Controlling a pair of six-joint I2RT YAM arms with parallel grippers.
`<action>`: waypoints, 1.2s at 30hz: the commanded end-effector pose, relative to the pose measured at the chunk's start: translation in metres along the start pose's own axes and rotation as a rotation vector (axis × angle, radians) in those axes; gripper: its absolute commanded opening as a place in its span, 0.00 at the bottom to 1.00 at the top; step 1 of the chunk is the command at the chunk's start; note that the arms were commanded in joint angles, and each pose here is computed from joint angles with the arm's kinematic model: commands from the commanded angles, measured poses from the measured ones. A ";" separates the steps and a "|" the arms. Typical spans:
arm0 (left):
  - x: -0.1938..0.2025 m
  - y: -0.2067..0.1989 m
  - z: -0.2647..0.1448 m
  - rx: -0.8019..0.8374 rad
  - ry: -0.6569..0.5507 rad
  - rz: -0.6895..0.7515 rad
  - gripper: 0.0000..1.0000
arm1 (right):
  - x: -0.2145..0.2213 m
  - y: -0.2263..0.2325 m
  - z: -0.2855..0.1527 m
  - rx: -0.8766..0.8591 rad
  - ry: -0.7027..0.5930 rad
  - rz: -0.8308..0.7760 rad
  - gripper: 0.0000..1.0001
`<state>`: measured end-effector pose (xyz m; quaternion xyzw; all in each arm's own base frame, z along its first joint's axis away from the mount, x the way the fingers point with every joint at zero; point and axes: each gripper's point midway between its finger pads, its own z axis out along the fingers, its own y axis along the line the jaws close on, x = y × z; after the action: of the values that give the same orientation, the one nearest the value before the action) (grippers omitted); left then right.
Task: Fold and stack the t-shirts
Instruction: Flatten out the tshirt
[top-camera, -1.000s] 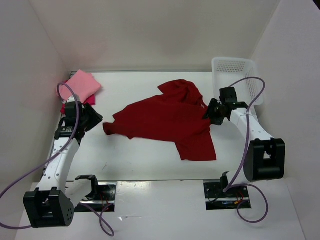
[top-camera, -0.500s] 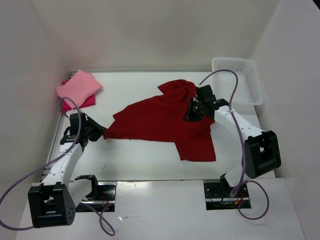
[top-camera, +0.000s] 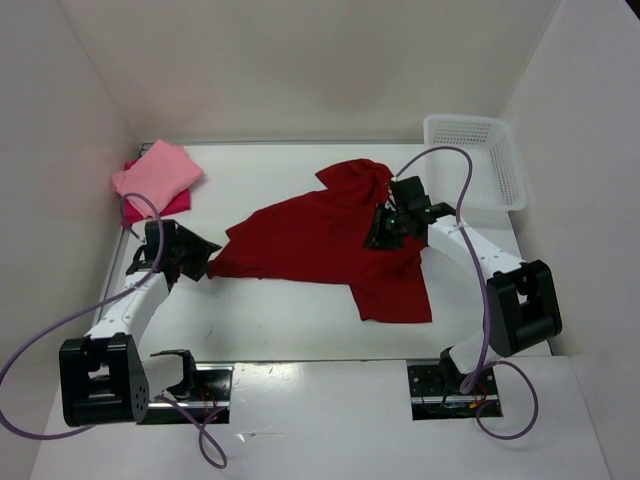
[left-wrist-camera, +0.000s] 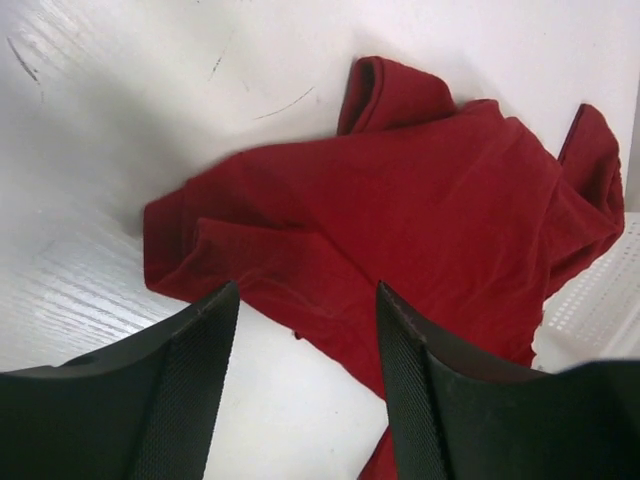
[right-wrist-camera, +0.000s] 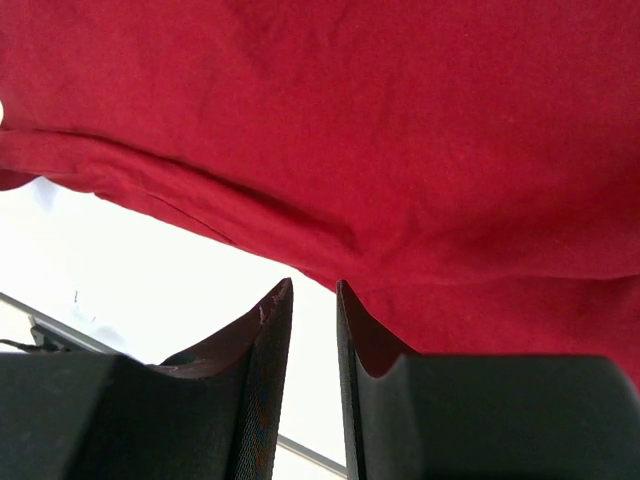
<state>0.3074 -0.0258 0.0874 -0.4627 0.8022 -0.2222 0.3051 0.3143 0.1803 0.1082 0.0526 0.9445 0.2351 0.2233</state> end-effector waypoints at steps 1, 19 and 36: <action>-0.010 -0.008 -0.006 0.008 -0.040 -0.040 0.63 | -0.018 0.014 -0.008 -0.056 -0.070 -0.039 0.30; -0.003 0.022 0.006 -0.153 0.004 -0.104 0.65 | -0.021 0.020 -0.016 -0.085 -0.105 -0.069 0.31; -0.011 0.027 0.037 -0.186 -0.004 -0.117 0.30 | -0.020 0.023 -0.023 -0.102 -0.116 -0.075 0.31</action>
<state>0.3069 -0.0126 0.0394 -0.5357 0.7980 -0.1595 0.2252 0.3181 0.1856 0.1286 0.0312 0.9303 0.2593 0.2575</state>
